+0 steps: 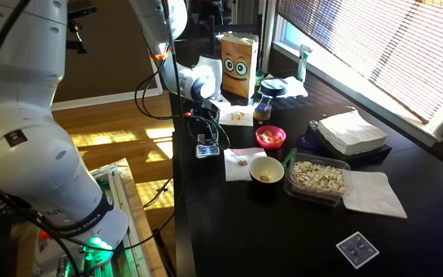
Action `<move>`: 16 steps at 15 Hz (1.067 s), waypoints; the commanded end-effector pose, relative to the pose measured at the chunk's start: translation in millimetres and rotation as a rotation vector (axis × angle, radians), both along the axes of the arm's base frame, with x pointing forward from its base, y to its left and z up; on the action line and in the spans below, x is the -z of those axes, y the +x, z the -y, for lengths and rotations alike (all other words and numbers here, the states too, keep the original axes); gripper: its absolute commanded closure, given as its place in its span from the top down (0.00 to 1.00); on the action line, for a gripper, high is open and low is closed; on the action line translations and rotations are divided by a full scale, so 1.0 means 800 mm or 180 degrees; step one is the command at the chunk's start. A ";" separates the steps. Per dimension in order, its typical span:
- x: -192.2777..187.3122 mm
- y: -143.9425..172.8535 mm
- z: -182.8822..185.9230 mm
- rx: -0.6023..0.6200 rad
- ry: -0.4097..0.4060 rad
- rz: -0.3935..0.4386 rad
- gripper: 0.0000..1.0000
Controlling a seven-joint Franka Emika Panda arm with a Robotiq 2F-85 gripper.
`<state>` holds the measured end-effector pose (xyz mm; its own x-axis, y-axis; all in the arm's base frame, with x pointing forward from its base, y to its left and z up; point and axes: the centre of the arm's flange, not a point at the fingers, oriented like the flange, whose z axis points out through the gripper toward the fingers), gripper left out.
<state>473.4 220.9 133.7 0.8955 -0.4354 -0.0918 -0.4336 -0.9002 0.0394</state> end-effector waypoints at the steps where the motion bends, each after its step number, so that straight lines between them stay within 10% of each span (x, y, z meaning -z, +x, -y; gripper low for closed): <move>1: 0.006 0.007 -0.006 0.0053 0.0027 -0.0002 0.89; 16: 0.005 0.010 -0.009 0.0052 0.0036 0.0012 0.67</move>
<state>477.6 224.7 137.5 0.8962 -0.4354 -0.0851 -0.4346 -0.9002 0.0282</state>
